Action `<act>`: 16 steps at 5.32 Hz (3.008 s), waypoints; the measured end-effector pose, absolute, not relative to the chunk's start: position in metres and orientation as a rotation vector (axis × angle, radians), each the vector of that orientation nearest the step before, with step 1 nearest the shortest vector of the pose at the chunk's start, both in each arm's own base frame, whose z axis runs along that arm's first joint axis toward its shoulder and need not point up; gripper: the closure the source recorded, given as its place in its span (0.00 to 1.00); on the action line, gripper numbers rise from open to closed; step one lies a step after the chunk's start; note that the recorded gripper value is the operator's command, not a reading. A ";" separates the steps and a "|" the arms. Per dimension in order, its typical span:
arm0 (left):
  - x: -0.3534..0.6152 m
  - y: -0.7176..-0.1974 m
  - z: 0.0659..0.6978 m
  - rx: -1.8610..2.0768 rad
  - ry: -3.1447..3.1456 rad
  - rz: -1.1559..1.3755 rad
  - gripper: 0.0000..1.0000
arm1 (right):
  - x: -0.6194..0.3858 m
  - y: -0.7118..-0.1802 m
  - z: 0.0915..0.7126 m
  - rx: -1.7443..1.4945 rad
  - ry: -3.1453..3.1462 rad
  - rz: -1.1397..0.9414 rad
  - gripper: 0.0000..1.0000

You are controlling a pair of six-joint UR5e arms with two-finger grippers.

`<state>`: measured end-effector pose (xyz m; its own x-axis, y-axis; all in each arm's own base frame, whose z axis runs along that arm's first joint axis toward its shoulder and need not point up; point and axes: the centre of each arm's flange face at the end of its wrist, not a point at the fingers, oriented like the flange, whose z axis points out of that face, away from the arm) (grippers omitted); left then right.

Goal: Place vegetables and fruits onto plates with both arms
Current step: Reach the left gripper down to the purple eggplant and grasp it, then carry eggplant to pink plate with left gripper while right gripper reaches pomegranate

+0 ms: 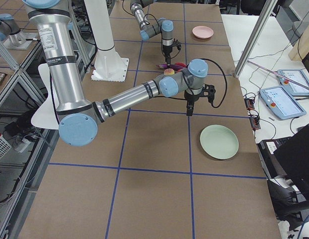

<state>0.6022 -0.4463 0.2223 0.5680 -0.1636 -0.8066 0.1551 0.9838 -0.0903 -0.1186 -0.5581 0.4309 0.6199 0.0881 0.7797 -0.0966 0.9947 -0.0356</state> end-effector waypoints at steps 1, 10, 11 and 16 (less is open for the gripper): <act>0.608 -0.442 0.226 -0.015 0.941 -0.181 0.42 | -0.123 -0.560 0.424 0.009 -0.901 0.113 0.00; 0.426 -0.534 0.214 0.054 0.971 -0.241 1.00 | -0.306 -0.560 0.293 -0.002 -0.890 0.173 0.00; 0.383 -0.567 0.237 0.090 0.891 -0.213 1.00 | -0.346 -0.557 0.266 0.005 -0.883 0.201 0.01; 0.230 -0.716 0.415 0.123 0.629 -0.116 1.00 | -0.523 -0.583 0.198 -0.017 -0.831 0.295 0.01</act>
<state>0.2304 -0.7160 0.4154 0.8029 -0.0706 -0.5919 0.1449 0.9863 0.0789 -0.5227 -0.5829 0.1980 0.6354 0.2648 0.7253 -0.2516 0.9591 -0.1298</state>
